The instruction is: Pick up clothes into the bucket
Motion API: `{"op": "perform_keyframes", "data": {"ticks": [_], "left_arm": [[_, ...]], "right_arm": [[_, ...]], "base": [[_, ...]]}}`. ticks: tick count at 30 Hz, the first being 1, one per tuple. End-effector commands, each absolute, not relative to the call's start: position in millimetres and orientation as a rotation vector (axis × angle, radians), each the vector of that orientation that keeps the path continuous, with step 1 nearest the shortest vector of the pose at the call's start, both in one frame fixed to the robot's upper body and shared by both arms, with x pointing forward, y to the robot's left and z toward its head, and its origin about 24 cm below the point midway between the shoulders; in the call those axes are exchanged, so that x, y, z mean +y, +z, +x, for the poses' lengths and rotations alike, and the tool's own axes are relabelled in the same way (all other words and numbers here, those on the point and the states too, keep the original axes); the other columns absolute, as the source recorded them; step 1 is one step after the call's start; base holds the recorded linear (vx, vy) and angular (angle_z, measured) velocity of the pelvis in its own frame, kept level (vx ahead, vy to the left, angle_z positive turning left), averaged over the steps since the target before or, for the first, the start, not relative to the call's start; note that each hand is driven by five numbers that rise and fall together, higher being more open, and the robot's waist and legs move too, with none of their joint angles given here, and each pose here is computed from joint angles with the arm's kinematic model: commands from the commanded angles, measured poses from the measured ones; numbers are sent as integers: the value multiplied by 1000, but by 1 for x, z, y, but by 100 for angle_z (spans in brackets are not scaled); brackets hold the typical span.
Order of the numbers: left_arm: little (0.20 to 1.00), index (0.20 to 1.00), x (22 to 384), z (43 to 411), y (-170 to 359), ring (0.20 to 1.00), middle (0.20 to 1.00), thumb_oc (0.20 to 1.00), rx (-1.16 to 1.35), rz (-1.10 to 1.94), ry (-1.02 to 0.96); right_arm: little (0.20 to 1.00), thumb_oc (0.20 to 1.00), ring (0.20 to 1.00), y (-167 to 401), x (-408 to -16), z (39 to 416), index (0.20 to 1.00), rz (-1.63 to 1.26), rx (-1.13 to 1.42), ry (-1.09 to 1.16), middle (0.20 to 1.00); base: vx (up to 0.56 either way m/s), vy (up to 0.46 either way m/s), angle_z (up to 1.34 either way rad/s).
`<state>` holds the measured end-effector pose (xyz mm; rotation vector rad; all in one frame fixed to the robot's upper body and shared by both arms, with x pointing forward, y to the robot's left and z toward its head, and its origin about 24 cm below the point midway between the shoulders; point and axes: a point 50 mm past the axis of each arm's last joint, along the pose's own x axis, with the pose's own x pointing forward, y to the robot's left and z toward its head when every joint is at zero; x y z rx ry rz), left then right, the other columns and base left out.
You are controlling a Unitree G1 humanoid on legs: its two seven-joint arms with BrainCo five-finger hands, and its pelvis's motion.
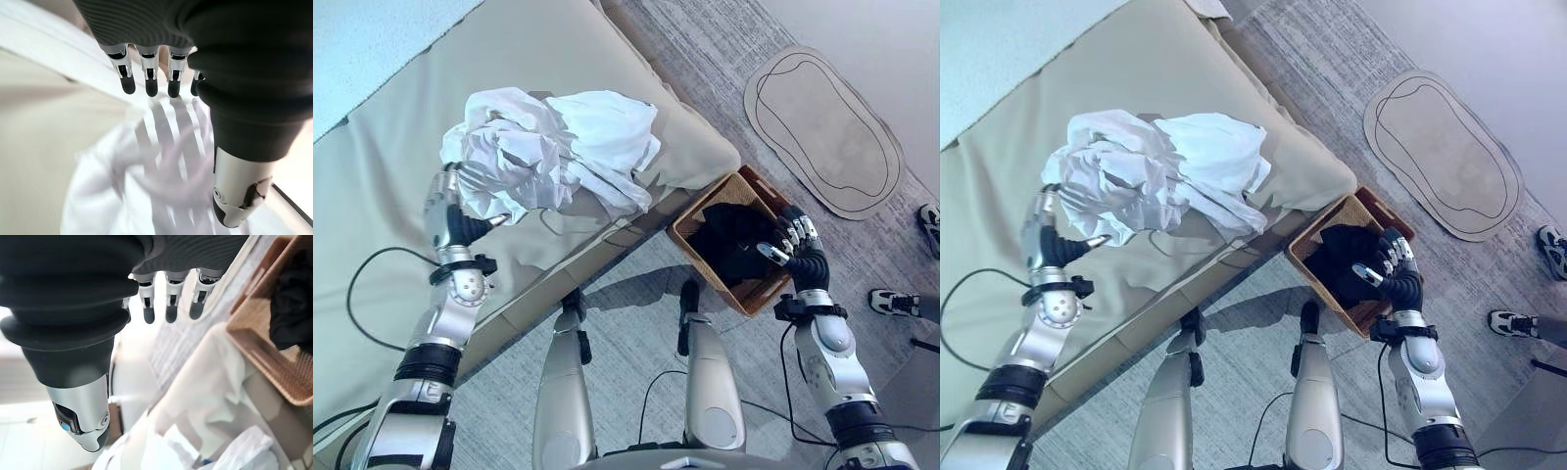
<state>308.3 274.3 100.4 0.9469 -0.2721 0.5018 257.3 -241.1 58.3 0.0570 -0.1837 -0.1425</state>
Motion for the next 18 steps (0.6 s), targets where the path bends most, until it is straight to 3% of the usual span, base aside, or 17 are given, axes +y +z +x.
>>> {"op": "perform_keyframes", "data": {"ticks": [1, 18], "left_arm": [[1000, 1000, 275, 316, 120, 1000, 1000, 1000, -363, 1007, 507], [1000, 1000, 278, 337, 164, 1000, 1000, 1000, -476, 1171, 605]], "right_arm": [[1000, 1000, 1000, 78, -245, 254, 1000, 72, -313, -174, 1000], [1000, 1000, 1000, 85, -240, 255, 1000, 91, -346, -140, 1000]], "base": [[0, 0, 0], [-11, -1, 2]]}}
